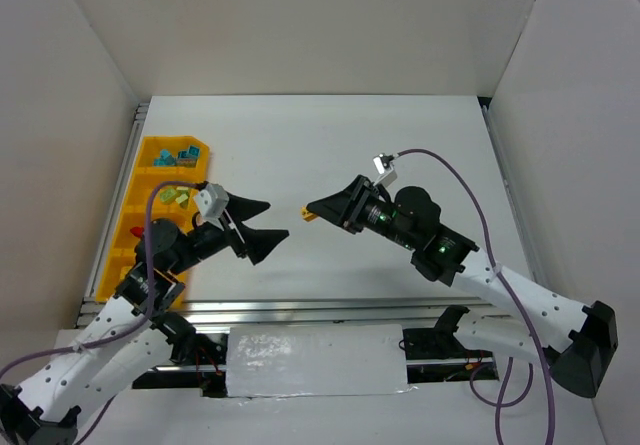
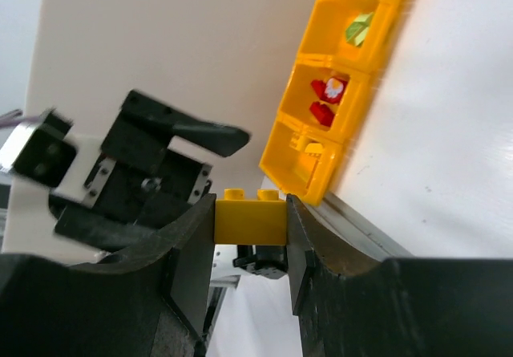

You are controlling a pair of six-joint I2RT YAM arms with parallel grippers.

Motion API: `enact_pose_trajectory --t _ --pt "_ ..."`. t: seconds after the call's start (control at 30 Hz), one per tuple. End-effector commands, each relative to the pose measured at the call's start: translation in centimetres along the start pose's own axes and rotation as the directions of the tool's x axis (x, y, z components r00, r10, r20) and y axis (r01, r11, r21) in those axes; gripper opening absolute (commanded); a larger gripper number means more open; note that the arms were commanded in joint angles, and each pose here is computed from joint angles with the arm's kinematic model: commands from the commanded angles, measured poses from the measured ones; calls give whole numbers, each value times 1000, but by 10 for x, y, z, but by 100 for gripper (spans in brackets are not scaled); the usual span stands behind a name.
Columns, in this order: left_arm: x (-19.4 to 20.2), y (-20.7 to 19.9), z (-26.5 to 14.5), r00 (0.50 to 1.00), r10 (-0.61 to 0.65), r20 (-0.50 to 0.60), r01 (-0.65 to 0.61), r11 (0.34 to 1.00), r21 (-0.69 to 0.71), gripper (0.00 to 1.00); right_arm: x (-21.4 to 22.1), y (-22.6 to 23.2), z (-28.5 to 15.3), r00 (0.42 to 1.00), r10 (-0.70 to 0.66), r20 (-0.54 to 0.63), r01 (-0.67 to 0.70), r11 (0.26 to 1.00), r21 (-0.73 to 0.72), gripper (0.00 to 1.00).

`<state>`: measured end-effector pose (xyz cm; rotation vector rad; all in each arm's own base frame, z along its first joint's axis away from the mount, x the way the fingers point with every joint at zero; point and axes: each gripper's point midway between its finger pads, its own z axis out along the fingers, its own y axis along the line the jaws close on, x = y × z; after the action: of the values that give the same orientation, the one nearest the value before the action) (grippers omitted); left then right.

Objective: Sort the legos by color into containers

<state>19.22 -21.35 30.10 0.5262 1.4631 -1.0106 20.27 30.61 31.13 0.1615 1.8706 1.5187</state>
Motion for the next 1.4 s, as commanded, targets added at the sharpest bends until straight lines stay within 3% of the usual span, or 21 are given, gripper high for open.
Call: enact_pose_trajectory --t 0.0,0.23,0.47,0.67,0.77,0.97,1.2,1.23,1.37 --pt "-40 -9 11 947 270 172 -271 962 -18 94 -19 5 -9 998 -29 48 28 999 29 0" --pt "-28 -45 28 867 420 268 -447 894 44 94 -10 11 -11 999 -28 -21 28 1000 -10 0" --pt "-6 -49 46 884 425 193 -443 894 62 86 -1 19 -20 998 -16 -60 11 997 -77 0" --pt "-12 -49 52 885 417 208 -435 899 46 82 8 17 -19 995 -8 -102 -2 995 -102 0" --pt "-18 -50 52 882 418 217 -436 899 43 71 11 13 -18 993 -7 -114 -4 996 -92 0" --pt "-25 -61 47 872 414 261 -447 891 80 69 16 12 -17 991 0 -131 -14 994 -106 0" --pt "-19 -63 50 881 408 239 -442 890 108 49 18 14 -17 990 1 -143 -18 993 -117 0" --pt "-18 -64 51 882 407 236 -441 891 111 41 19 15 -16 989 1 -146 -19 992 -124 0" --pt "-13 -62 56 887 412 209 -442 890 118 29 20 18 -16 988 4 -154 -26 990 -136 0"
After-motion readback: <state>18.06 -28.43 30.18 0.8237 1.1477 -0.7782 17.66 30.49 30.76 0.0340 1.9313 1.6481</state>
